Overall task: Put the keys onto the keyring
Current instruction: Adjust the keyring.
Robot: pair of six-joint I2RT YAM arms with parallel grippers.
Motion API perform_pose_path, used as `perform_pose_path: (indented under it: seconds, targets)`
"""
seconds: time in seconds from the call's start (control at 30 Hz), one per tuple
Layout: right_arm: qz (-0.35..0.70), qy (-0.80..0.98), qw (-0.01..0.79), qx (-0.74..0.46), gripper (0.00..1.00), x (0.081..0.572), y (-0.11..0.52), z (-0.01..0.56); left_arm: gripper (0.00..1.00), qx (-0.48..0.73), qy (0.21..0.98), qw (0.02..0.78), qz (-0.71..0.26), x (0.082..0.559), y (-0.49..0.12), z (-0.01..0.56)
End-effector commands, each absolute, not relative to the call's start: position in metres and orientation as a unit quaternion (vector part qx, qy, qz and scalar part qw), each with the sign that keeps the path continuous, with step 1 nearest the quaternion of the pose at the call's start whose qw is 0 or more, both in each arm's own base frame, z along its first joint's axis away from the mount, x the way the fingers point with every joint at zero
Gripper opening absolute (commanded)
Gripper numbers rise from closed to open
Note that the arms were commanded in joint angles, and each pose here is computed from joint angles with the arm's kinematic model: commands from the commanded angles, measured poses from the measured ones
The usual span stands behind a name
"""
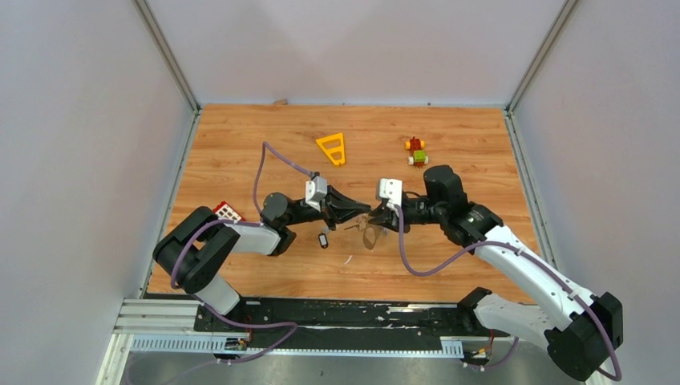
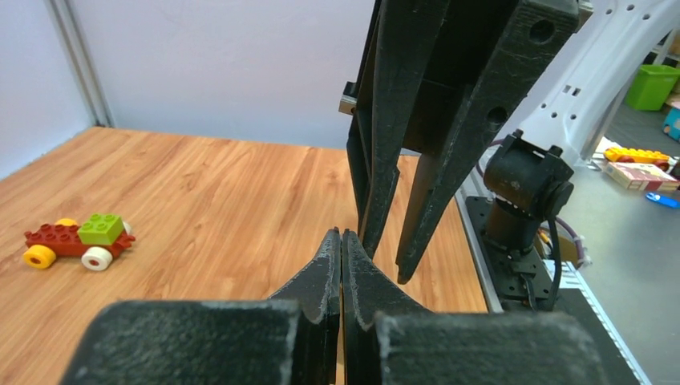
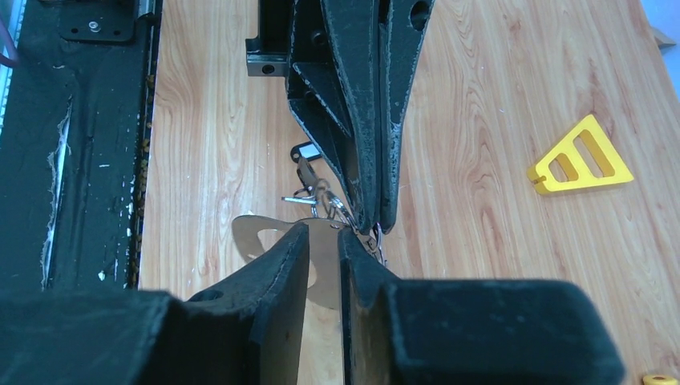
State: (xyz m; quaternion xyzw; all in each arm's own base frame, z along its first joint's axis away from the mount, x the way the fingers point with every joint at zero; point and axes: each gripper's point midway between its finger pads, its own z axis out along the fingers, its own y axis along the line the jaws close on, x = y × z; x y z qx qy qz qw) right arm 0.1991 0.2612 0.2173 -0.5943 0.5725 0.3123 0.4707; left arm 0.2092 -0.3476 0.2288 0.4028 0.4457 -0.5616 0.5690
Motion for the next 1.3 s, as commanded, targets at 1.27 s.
perform_pose_path:
  seconds: [1.27]
  targets:
    - [0.374,0.528,0.456,-0.611,0.10,0.179,0.253,0.223,0.00,0.455,0.347,0.569,-0.590,0.170,-0.349,0.264]
